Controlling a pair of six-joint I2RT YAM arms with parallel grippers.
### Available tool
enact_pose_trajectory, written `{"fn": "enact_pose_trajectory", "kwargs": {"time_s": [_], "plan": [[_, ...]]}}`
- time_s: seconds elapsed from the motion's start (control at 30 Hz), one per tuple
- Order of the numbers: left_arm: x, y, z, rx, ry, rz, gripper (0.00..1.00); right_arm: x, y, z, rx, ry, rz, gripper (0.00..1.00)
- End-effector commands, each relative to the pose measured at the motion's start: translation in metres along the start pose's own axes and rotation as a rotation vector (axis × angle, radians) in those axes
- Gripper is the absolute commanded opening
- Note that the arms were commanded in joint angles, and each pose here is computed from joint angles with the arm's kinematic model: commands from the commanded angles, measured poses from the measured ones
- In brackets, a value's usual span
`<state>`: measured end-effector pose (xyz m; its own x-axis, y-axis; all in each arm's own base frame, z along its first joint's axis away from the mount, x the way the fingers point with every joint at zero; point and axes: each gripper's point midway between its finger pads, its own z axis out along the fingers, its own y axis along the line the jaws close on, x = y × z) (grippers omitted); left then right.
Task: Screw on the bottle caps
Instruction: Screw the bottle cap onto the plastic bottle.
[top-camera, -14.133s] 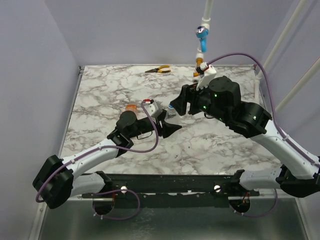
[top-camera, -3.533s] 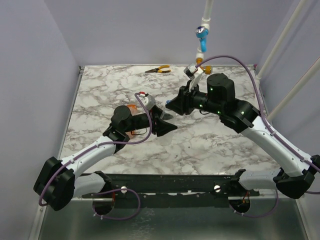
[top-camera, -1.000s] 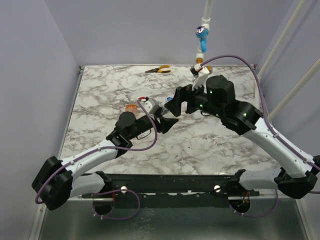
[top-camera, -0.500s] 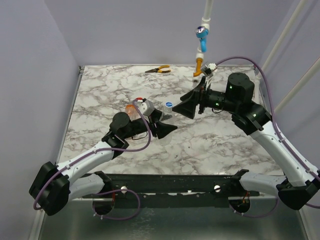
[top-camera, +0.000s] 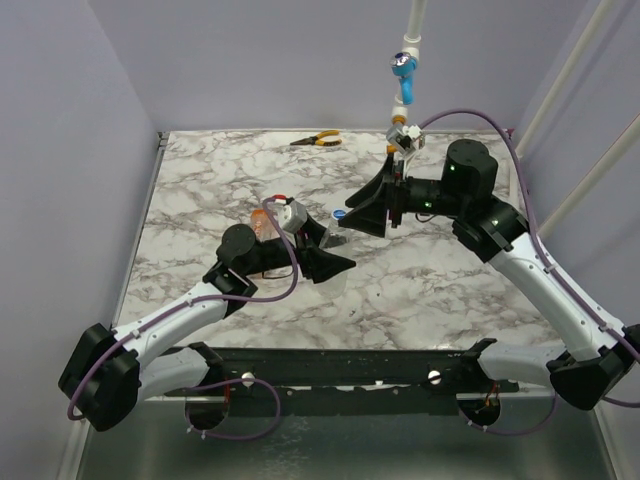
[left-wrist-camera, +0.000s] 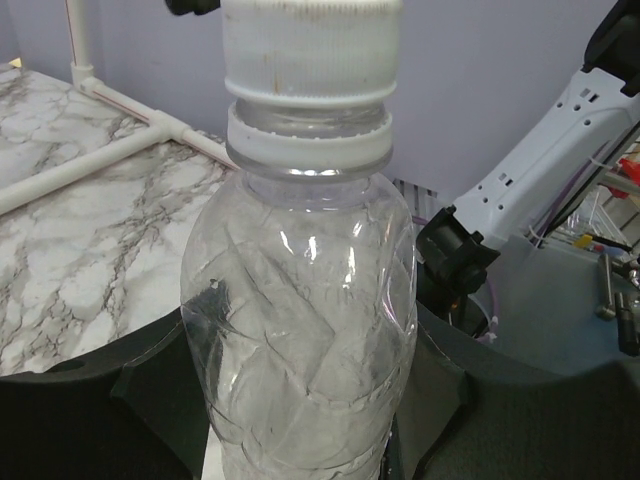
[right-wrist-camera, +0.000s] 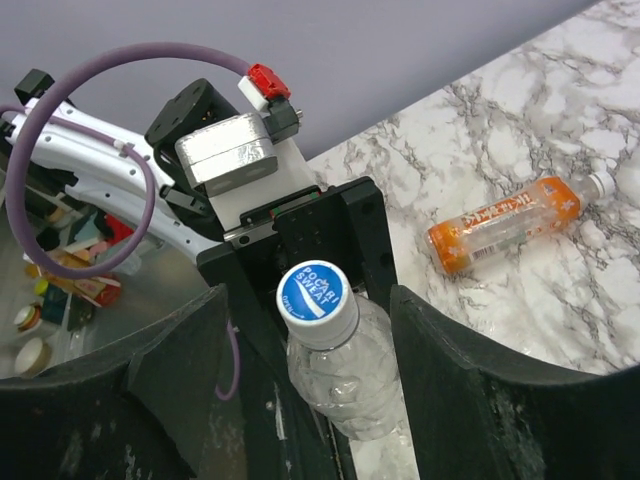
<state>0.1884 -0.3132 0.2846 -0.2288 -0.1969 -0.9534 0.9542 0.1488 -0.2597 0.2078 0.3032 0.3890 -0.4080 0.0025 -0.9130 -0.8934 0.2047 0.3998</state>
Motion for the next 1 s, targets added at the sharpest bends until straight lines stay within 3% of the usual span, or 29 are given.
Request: {"fn": "enact_pose_trajectory", "kwargs": {"time_s": [0.0,0.33,0.63,0.97], "plan": [[-0.016,-0.012,0.004,0.072,-0.028,0.023,0.28,0.000,0.003,0.003,-0.044,0.001,-0.005,0.69],[-0.016,-0.011,0.006,0.080,-0.026,0.013,0.28,0.004,0.003,0.005,-0.062,0.014,0.007,0.59],[-0.019,-0.010,0.007,0.085,-0.037,0.011,0.28,0.011,-0.002,0.006,-0.050,0.029,0.022,0.58],[-0.017,-0.008,0.008,0.085,-0.030,0.003,0.28,0.013,-0.008,0.006,-0.018,0.030,0.036,0.44]]}}
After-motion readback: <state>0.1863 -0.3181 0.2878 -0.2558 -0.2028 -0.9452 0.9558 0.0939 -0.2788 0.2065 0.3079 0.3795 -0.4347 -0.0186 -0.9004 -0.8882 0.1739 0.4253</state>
